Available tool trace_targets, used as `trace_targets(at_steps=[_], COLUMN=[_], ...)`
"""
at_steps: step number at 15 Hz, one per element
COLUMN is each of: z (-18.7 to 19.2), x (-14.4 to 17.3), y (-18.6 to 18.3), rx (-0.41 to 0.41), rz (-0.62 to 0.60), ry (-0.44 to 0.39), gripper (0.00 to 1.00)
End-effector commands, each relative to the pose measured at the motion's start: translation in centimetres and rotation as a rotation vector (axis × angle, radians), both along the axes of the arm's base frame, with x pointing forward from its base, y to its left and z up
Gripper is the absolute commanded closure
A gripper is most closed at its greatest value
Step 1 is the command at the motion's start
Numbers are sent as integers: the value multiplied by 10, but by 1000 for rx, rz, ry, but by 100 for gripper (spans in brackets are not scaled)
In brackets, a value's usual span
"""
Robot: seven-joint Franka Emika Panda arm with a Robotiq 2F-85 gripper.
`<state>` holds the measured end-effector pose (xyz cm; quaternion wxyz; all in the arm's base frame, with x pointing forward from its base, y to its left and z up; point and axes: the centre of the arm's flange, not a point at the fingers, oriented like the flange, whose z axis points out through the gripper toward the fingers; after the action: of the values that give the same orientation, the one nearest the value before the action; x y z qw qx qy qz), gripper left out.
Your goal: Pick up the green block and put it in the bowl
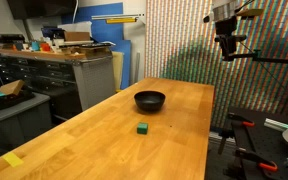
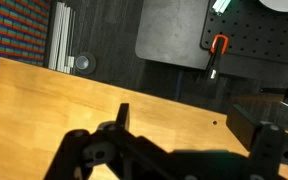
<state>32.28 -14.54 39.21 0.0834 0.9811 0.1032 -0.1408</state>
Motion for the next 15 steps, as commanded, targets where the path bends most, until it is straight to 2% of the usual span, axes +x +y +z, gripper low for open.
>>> trace_targets(at_steps=[1, 11, 15], z=[0, 1, -15], x=[0, 0, 19], y=[0, 0, 24], rx=[0, -1, -8], rz=[0, 0, 5], ry=[0, -2, -31], gripper=[0, 0, 0])
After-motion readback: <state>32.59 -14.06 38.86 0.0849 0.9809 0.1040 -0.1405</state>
